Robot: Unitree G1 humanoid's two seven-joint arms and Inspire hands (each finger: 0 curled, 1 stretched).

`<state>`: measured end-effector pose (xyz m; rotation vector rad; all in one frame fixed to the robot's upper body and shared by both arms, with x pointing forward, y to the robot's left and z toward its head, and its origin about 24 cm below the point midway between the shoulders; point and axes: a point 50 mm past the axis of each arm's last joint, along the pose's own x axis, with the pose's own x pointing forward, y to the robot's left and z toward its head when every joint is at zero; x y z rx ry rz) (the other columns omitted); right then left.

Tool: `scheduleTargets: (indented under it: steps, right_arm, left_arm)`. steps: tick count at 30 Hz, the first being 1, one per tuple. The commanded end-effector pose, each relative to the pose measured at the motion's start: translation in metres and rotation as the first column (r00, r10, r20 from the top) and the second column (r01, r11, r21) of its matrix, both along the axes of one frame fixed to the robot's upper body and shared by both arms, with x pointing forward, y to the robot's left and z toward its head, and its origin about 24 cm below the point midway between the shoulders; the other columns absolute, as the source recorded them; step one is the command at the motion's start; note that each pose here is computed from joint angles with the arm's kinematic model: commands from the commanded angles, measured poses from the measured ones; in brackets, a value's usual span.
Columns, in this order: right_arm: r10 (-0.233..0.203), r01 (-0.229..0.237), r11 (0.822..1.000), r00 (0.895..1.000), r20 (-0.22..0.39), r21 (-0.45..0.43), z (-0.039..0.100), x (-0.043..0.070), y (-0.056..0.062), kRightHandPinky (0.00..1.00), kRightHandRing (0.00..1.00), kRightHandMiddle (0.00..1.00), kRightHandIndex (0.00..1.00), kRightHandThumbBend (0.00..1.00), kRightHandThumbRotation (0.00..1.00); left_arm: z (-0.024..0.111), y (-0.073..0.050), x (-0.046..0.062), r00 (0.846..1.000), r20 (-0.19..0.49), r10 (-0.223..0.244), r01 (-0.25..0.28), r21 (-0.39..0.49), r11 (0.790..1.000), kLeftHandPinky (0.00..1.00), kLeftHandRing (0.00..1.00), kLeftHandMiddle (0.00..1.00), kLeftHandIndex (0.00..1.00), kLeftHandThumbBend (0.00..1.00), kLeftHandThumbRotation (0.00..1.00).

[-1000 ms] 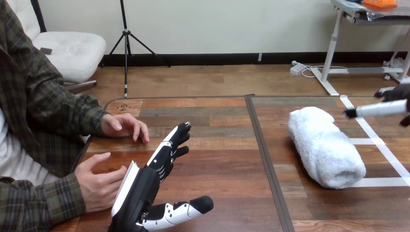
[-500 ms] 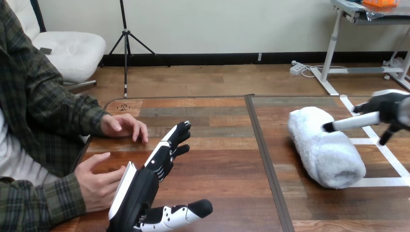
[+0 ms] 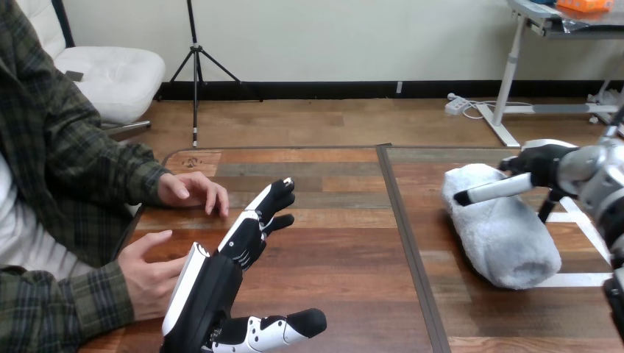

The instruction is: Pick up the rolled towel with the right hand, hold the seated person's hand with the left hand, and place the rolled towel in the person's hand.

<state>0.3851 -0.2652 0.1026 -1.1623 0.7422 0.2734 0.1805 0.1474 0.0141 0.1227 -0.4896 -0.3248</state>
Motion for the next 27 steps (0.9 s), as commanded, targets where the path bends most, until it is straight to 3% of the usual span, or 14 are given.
scheduleTargets:
  steps: [1, 3, 5, 14, 17, 20, 26, 27]
  right_arm:
    - [0.024, -0.023, 1.000, 0.993, 0.112, -0.013, 0.028, 0.014, 0.013, 0.61, 1.00, 1.00, 1.00, 0.90, 0.60]
    - [0.030, -0.028, 0.999, 0.993, 0.112, -0.021, 0.025, 0.014, 0.014, 0.62, 1.00, 1.00, 1.00, 0.91, 0.61]
    - [0.031, -0.028, 0.999, 0.993, 0.112, -0.025, 0.022, 0.014, 0.014, 0.71, 1.00, 1.00, 1.00, 0.91, 0.62]
    - [0.059, -0.054, 0.998, 0.991, 0.116, -0.044, 0.013, 0.013, 0.021, 0.93, 1.00, 1.00, 1.00, 0.89, 0.63]
    - [0.027, -0.031, 0.999, 0.993, 0.116, 0.030, 0.009, 0.012, 0.022, 0.94, 1.00, 1.00, 1.00, 0.88, 0.61]
    - [0.047, -0.048, 0.999, 0.993, 0.110, 0.003, 0.004, 0.010, 0.022, 0.91, 1.00, 1.00, 1.00, 0.88, 0.60]
    - [0.038, -0.044, 0.998, 0.993, 0.110, 0.051, -0.001, 0.010, 0.026, 0.89, 1.00, 1.00, 1.00, 0.91, 0.58]
    - [0.056, -0.061, 0.997, 0.993, 0.107, 0.038, -0.002, 0.010, 0.028, 0.89, 1.00, 1.00, 1.00, 0.92, 0.58]
  left_arm:
    - [0.017, -0.002, 0.002, 0.995, 0.097, -0.008, 0.009, -0.015, 1.000, 0.84, 0.91, 0.93, 0.91, 1.00, 0.50]
    - [0.017, -0.001, 0.001, 0.995, 0.098, -0.006, 0.008, -0.015, 1.000, 0.84, 0.91, 0.93, 0.90, 1.00, 0.50]
    - [0.017, -0.001, 0.001, 0.995, 0.101, -0.004, 0.006, -0.014, 1.000, 0.84, 0.91, 0.93, 0.90, 1.00, 0.50]
    - [0.018, 0.001, -0.003, 0.994, 0.108, -0.001, 0.002, -0.007, 1.000, 0.84, 0.91, 0.92, 0.90, 1.00, 0.50]
    - [0.018, 0.001, -0.005, 0.995, 0.104, 0.000, 0.001, -0.012, 1.000, 0.84, 0.91, 0.92, 0.90, 1.00, 0.50]
    - [0.019, 0.001, -0.006, 0.996, 0.092, -0.010, 0.013, -0.030, 0.999, 0.85, 0.92, 0.92, 0.90, 1.00, 0.48]
    - [0.022, 0.001, -0.008, 0.994, 0.106, -0.011, 0.014, -0.033, 0.999, 0.85, 0.92, 0.92, 0.90, 1.00, 0.47]
    - [0.022, 0.001, -0.008, 0.994, 0.104, -0.014, 0.018, -0.040, 0.999, 0.85, 0.92, 0.93, 0.90, 1.00, 0.47]
